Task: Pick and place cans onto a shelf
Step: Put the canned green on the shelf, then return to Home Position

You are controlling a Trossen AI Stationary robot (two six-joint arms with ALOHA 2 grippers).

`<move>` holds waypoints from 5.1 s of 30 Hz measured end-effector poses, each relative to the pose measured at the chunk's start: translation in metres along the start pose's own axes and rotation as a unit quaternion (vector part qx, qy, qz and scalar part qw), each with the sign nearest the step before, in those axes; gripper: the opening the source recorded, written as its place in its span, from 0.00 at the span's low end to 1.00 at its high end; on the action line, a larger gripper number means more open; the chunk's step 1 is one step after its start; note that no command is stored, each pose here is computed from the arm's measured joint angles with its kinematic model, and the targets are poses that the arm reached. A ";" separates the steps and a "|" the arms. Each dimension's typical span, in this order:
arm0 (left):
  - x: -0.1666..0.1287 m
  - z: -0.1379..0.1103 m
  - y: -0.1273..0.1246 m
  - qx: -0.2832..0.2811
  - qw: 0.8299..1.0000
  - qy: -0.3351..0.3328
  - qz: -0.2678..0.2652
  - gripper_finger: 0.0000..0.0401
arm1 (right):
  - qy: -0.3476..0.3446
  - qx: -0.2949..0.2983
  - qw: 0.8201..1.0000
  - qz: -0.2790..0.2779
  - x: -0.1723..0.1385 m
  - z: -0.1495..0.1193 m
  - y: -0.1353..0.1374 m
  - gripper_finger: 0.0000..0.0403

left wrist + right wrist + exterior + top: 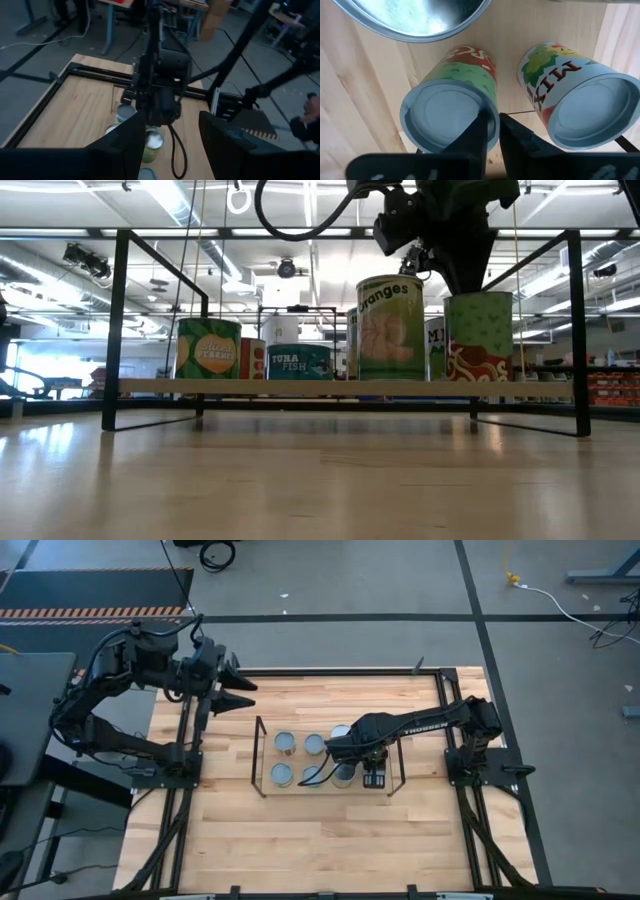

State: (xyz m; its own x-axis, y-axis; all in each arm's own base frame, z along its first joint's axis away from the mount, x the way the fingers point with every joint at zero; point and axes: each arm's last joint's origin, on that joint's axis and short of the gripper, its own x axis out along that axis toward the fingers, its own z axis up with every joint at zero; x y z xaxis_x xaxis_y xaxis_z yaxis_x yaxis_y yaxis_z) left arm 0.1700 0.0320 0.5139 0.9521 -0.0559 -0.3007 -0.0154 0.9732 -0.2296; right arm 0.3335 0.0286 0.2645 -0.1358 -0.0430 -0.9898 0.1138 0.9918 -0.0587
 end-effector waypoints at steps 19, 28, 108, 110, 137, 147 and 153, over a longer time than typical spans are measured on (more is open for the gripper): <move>-0.029 0.001 -0.003 0.059 0.993 -0.046 0.091 0.46 | -0.059 0.001 0.998 0.028 -0.044 -0.016 -0.004 0.26; -0.032 -0.021 -0.001 0.042 0.994 0.063 0.082 0.36 | -0.313 -0.024 0.945 0.092 -0.099 -0.065 -0.033 0.14; 0.055 0.023 0.025 0.074 0.983 -0.078 0.151 0.08 | -0.734 -0.092 0.650 0.177 -0.186 -0.228 -0.053 0.08; 0.055 0.019 0.026 0.072 0.985 -0.053 0.148 0.08 | -0.729 -0.074 0.659 0.170 -0.184 -0.229 -0.055 0.08; -0.039 -0.165 0.021 0.015 0.979 -0.191 0.068 0.09 | -0.817 -0.015 0.517 0.255 -0.093 -0.233 -0.050 0.08; -0.034 -0.194 0.019 0.058 0.955 -0.280 -0.081 0.09 | -0.852 -0.012 0.419 0.312 -0.043 -0.264 -0.054 0.08; -0.054 -0.205 0.018 0.062 0.945 -0.320 -0.035 0.09 | -0.878 0.018 0.387 0.281 -0.015 -0.306 -0.063 0.08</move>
State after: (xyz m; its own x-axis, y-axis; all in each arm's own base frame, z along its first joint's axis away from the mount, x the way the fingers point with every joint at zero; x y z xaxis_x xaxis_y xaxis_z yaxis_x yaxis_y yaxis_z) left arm 0.0557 0.0068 0.3365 0.9401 -0.0134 0.3407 0.0524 0.9930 -0.1055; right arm 0.0272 0.0041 0.3230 0.7942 0.1320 0.5931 -0.3431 0.9030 0.2585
